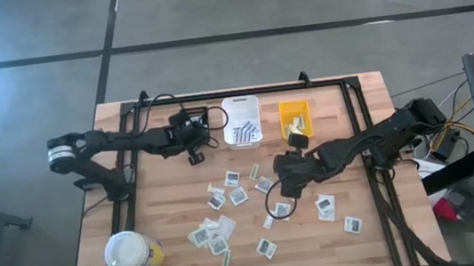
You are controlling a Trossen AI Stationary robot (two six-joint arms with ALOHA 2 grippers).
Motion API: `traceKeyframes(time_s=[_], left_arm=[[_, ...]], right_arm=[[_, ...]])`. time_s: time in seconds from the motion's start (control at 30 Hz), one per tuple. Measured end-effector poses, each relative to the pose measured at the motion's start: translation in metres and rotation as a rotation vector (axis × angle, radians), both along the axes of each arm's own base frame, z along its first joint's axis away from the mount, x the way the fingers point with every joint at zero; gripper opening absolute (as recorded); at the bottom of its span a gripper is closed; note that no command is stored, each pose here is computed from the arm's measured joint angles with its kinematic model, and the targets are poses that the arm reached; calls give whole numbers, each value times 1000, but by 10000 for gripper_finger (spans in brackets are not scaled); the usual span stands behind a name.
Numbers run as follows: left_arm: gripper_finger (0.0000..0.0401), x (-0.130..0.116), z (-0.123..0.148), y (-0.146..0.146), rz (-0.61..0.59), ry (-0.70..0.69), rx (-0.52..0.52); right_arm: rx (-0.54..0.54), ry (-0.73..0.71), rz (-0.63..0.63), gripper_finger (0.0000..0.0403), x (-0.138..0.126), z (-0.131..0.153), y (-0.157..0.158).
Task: Pick & Place First Aid Supplies
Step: Put the towelette pack into the black basket, then put the green bandage into the yellow basket
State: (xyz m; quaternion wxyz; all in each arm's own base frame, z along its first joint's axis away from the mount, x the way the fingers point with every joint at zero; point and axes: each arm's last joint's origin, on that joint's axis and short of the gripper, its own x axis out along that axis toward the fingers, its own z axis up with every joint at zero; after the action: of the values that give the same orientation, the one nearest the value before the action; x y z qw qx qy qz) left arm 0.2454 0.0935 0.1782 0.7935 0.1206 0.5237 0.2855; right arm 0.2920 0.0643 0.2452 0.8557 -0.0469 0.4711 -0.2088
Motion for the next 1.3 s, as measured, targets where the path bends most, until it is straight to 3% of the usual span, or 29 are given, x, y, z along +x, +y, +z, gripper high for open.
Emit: traceKeyframes(time_s=[0.4, 0.6, 0.83, 1.3], left_arm=[[22, 6, -1, 1, -33, -45, -26], [62, 6, -2, 0, -47, -54, -48], [113, 5, 0, 2, 1, -26, 24], [138, 14, 44, 5, 35, 45, -6]], right_arm=[[19, 3, 8, 56, 0, 0, 1], [18, 4, 8, 56, 0, 0, 1], [18, 6, 8, 56, 0, -1, 0], [64, 24, 21, 56, -1, -2, 3]])
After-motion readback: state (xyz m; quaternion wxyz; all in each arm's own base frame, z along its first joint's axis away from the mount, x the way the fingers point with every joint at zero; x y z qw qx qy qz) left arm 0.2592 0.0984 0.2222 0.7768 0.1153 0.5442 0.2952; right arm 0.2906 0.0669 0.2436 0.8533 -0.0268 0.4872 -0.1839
